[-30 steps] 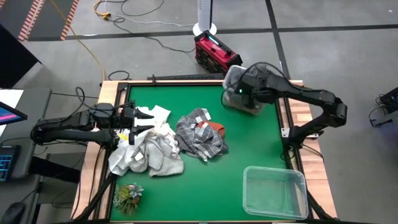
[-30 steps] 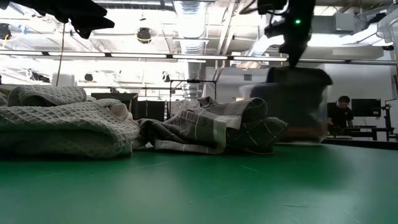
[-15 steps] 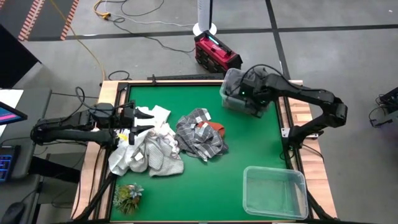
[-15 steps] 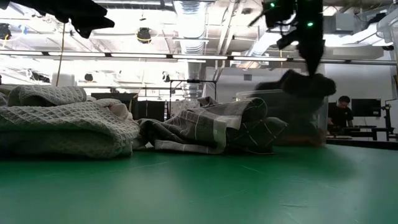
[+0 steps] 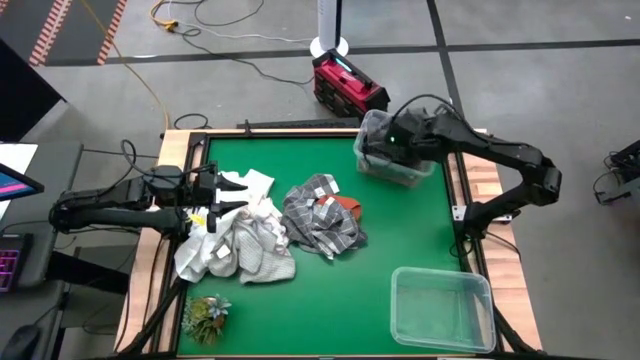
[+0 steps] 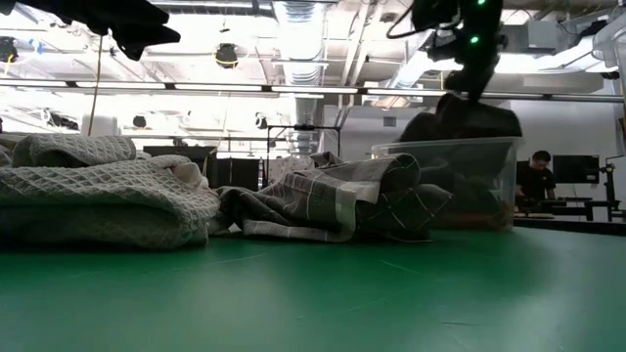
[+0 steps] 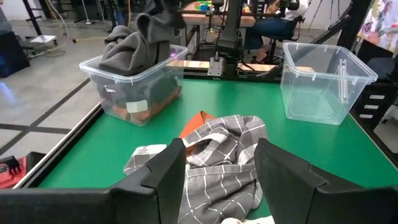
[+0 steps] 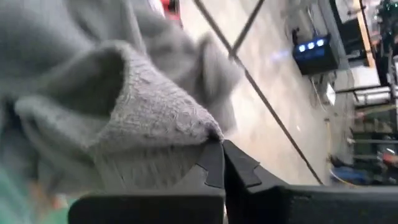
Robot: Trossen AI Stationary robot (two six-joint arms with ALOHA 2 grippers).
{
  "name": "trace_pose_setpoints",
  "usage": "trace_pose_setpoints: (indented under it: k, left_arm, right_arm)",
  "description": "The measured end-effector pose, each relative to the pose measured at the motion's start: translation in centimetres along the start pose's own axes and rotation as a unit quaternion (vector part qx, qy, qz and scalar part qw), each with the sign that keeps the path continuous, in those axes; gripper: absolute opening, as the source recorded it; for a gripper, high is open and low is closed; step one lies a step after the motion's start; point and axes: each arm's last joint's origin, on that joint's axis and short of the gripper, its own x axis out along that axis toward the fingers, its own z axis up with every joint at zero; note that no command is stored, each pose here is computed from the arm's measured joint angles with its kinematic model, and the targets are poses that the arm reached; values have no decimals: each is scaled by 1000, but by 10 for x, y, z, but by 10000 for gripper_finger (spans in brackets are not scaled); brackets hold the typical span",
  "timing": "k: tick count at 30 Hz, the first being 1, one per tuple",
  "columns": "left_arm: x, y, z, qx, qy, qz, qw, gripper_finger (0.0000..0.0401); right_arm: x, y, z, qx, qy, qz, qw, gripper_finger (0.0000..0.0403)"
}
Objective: Sort towels by color in basket
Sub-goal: Put the gray towel into the top transparent bin
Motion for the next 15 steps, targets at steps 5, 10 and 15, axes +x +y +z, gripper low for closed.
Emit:
trace_pose_setpoints:
  k: [5,10,15]
  left_arm:
    - [0,0,-1,1,4,0,1000,180]
    - [0,0,-2,2,11,0,1000,180]
    - [0,0,-2,2,11,0,1000,180]
  right_arm:
    - [21,12,18,44,-66,81,994,13]
    - [69,17,8,93,-12,153,984,13]
    - [95,28,-6,86,54,216,971,13]
